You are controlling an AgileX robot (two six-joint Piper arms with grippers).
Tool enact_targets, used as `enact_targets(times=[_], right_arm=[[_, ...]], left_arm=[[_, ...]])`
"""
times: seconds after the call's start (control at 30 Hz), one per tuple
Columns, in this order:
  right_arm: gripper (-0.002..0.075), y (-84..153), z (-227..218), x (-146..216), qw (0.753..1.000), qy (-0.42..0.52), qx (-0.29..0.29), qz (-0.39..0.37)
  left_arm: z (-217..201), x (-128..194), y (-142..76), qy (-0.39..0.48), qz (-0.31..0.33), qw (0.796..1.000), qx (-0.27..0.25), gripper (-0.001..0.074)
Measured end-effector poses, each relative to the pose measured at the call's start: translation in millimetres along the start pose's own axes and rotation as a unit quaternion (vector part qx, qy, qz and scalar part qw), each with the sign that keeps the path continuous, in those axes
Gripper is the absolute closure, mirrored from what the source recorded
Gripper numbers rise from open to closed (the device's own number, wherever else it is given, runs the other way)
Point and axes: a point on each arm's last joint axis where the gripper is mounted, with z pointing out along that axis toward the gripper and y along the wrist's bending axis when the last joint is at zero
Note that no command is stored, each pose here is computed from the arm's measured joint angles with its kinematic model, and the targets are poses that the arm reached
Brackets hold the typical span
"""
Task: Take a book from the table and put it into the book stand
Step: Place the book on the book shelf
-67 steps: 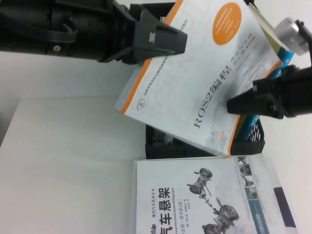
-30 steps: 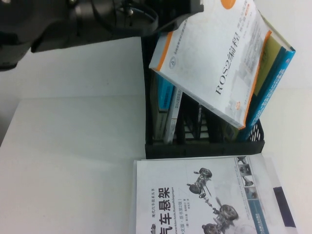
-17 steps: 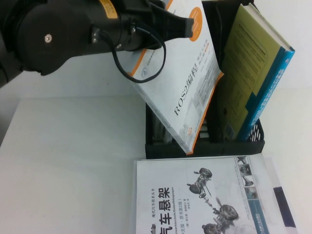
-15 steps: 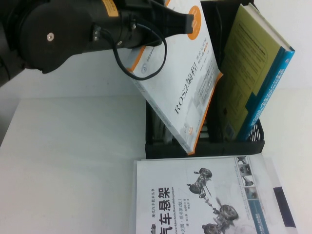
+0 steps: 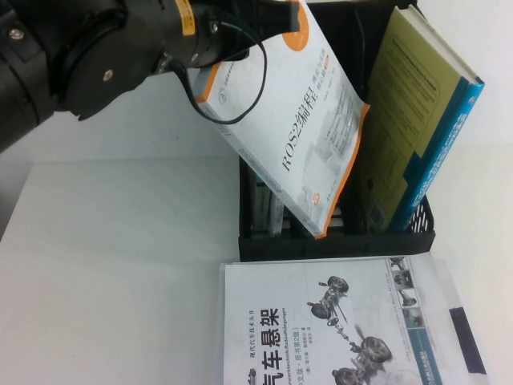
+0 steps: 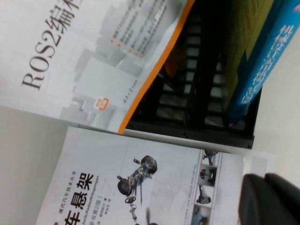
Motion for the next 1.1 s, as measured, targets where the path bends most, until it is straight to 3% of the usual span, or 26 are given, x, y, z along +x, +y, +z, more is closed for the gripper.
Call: enact_targets(times=[0.17, 0.53, 1.1], right_arm=[[0.0728, -0.9, 13.7, 1.4, 1.000, -0.004, -0.016, 0.016], [0.0728, 9.5, 64.1, -14.4, 0.990, -0.024, -0.140, 0.003], [0.0728, 14.4, 63.7, -12.1, 0.985, -0.013, -0.170, -0.015]], left_arm=[[-0.7, -5.3, -0.3, -0.024, -0.009, 1.000, 0.001, 0.0632], [7.0, -12.3, -4.2, -0.062, -0.007, 0.998, 0.012, 0.0632], [65.4, -17.4, -21.1, -0.085, 0.035, 0.995, 0.024, 0.0633]])
